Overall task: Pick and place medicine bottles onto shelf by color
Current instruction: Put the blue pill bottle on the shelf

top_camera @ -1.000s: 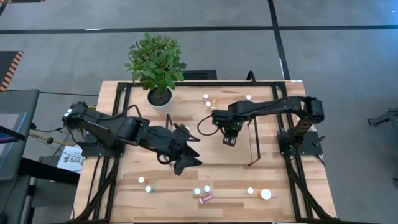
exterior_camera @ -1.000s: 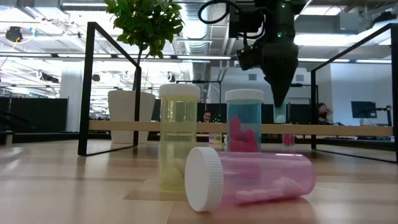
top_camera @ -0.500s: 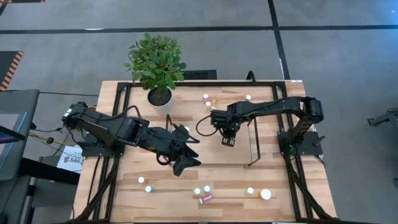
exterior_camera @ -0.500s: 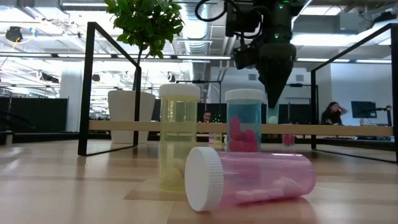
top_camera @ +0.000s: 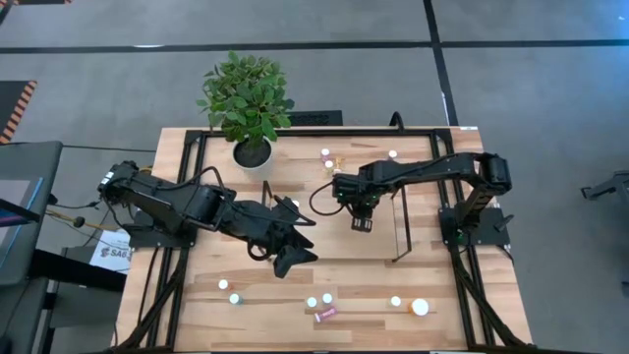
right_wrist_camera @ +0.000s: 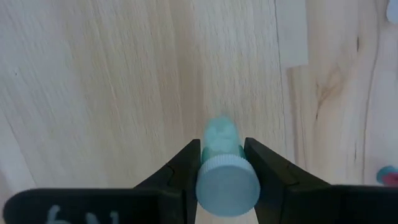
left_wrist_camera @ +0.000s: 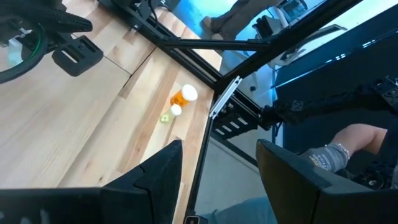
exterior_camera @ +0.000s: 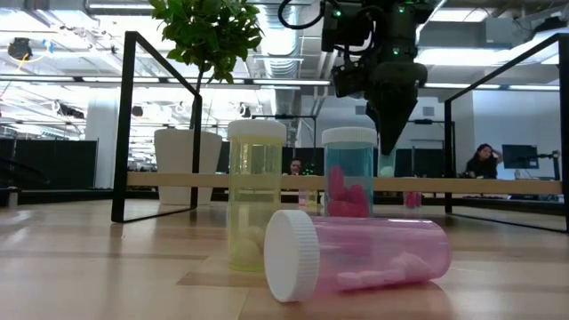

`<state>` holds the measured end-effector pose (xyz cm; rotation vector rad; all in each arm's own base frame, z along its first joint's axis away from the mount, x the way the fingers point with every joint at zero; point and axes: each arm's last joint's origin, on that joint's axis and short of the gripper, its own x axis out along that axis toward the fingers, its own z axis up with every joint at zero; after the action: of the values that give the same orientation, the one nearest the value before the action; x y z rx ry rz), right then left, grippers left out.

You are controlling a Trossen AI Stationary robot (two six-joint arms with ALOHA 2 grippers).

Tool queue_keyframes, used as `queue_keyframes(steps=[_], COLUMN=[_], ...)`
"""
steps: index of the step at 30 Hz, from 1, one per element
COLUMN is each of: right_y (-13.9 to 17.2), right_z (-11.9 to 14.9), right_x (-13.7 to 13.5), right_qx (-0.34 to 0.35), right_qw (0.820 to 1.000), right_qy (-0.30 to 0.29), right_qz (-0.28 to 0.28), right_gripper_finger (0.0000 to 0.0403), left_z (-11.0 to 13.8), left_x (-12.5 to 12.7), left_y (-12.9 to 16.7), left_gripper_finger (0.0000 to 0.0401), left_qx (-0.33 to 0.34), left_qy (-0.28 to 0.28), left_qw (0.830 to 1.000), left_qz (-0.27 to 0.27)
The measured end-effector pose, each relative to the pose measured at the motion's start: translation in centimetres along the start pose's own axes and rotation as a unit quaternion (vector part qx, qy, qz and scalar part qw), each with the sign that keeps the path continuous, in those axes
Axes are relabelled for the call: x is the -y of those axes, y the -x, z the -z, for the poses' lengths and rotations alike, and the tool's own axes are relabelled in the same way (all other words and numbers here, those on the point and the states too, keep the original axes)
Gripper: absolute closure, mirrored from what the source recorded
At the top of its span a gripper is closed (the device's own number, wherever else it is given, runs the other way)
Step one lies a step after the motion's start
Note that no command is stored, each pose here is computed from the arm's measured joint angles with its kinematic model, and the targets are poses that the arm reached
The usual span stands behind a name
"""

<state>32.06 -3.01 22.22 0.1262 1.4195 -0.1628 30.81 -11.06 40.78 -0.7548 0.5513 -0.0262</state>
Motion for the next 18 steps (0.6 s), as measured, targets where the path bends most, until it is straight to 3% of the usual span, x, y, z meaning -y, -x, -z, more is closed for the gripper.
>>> queue_keyframes(steps=[12,18], right_y=[-0.58,-0.61], right_z=[0.35,0.34], right_x=[0.01,0.01], right_qx=[-0.006,-0.005], right_qw=[1.0,1.0], right_qy=[-0.004,-0.004], right_qz=[0.0,-0.001], right_gripper_finger=[0.0272,0.0234], left_z=[-0.07,-0.07], left_x=[-0.09,-0.09], left_y=[-0.03,-0.03], left_gripper_finger=[0.0209,0.0209], left_qx=[0.001,0.001], left_qy=[0.0,-0.003], left_qw=[1.0,1.0], left_qz=[-0.002,-0.002])
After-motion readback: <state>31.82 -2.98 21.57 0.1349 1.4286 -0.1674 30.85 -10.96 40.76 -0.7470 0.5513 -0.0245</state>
